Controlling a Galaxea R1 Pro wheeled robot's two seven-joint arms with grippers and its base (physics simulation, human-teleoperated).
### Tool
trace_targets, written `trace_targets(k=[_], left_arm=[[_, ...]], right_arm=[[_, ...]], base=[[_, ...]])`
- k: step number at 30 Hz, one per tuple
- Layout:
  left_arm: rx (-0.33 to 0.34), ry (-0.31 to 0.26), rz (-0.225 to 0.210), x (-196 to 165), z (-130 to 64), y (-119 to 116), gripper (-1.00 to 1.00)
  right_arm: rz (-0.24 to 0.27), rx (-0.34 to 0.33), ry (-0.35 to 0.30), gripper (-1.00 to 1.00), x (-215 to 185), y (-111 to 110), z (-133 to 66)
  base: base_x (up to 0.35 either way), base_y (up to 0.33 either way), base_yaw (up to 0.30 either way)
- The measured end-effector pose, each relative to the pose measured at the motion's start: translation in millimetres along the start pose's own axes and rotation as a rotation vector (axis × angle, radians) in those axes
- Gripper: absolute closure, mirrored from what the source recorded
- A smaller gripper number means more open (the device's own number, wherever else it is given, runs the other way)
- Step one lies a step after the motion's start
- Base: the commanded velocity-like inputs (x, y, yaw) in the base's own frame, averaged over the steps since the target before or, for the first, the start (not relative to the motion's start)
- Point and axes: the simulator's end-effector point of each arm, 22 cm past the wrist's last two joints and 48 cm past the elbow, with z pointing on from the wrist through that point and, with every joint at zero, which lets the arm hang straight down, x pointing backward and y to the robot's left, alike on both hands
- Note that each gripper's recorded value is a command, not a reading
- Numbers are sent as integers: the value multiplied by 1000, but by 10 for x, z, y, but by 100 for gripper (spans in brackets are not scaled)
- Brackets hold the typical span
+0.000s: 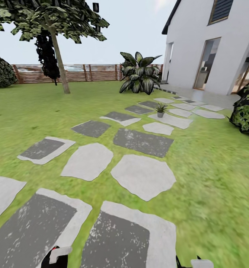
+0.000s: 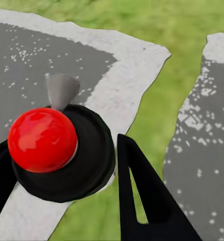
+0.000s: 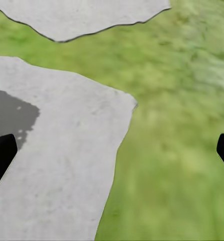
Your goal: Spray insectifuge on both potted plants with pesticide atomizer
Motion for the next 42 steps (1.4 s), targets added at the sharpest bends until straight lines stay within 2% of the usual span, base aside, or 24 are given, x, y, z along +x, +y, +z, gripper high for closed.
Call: trace_targets(k=[42], left_arm=[[0,0,-1,0,0,0,100]], right_arm=[[0,0,1,-100,5,1,-2]], base=[[336,0,0]])
